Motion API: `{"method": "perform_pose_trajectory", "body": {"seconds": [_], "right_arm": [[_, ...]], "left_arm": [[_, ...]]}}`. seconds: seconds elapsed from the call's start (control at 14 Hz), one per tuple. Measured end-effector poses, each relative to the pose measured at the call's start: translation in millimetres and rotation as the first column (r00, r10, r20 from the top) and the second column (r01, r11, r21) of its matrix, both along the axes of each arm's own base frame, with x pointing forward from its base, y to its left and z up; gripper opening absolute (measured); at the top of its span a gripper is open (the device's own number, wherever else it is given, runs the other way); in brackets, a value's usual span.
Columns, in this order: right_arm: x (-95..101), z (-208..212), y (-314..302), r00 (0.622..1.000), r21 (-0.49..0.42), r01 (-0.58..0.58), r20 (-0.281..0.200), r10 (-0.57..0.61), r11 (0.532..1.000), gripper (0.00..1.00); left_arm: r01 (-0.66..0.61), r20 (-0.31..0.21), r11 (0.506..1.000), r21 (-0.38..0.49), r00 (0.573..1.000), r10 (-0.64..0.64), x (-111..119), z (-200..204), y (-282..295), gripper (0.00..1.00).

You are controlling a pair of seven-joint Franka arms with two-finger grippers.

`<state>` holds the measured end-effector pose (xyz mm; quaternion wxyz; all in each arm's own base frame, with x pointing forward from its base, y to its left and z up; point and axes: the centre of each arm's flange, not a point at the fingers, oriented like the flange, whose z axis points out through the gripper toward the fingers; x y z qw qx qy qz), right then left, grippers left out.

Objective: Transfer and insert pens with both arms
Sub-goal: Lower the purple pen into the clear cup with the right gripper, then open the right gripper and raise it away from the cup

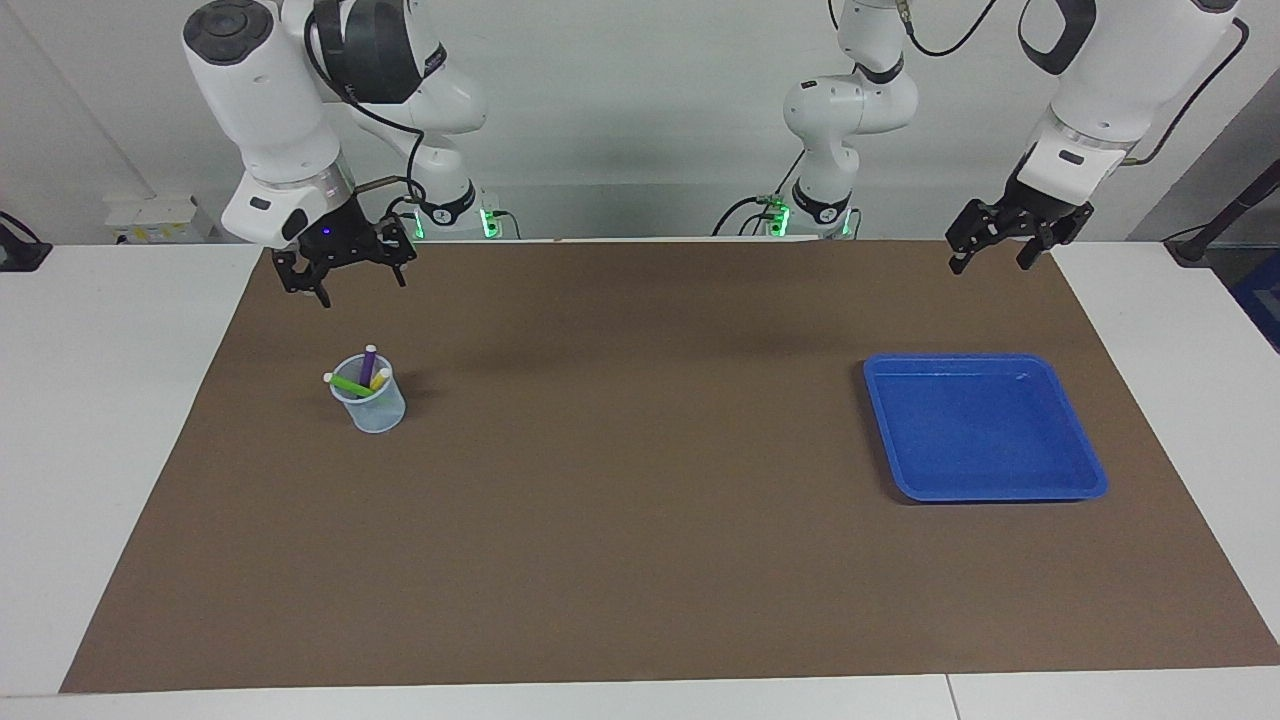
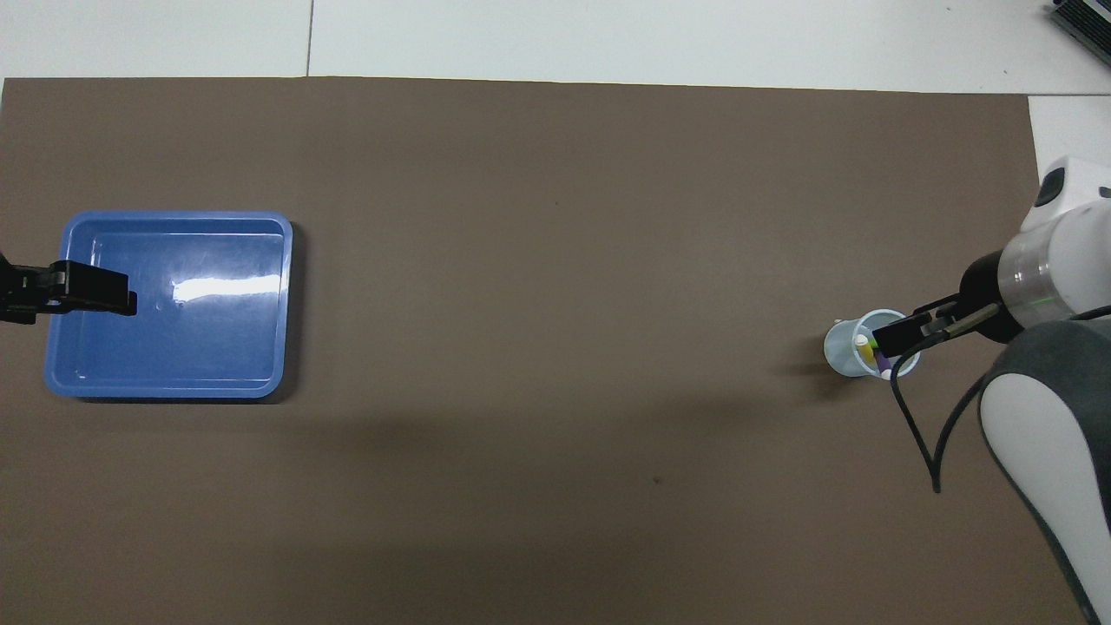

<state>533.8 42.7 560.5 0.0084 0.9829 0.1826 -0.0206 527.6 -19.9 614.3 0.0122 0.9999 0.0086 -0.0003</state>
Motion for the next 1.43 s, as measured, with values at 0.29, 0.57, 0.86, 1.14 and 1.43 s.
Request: {"method": "perform_pose_trajectory", "body": {"seconds": [0.29,0.57,0.86,1.14,1.43], "right_arm": [[18.3,-10,-6,1.000,0.003,0.013,-0.008,-0.013,1.000,1.00],[20.1,-6,-7,0.999,0.003,0.038,0.000,-0.038,0.999,1.00],[20.1,-6,-6,0.997,0.002,0.074,0.001,-0.074,0.997,1.00],[20.6,-3,-5,0.997,0.003,0.076,0.007,-0.076,0.997,1.00],[21.9,0,-15,0.989,0.003,0.147,0.016,-0.147,0.989,1.00]], "left_arm": [[0.000,-0.004,1.000,0.000,1.000,0.000,0,0,0,1.00],[0.004,-0.004,1.000,0.001,1.000,-0.004,-1,0,-2,1.00],[0.004,-0.004,1.000,0.001,1.000,-0.004,-1,0,-2,1.00],[0.003,-0.004,1.000,0.000,1.000,-0.003,0,0,-2,1.00],[0.000,-0.004,1.000,0.000,1.000,0.000,0,0,0,1.00]]}}
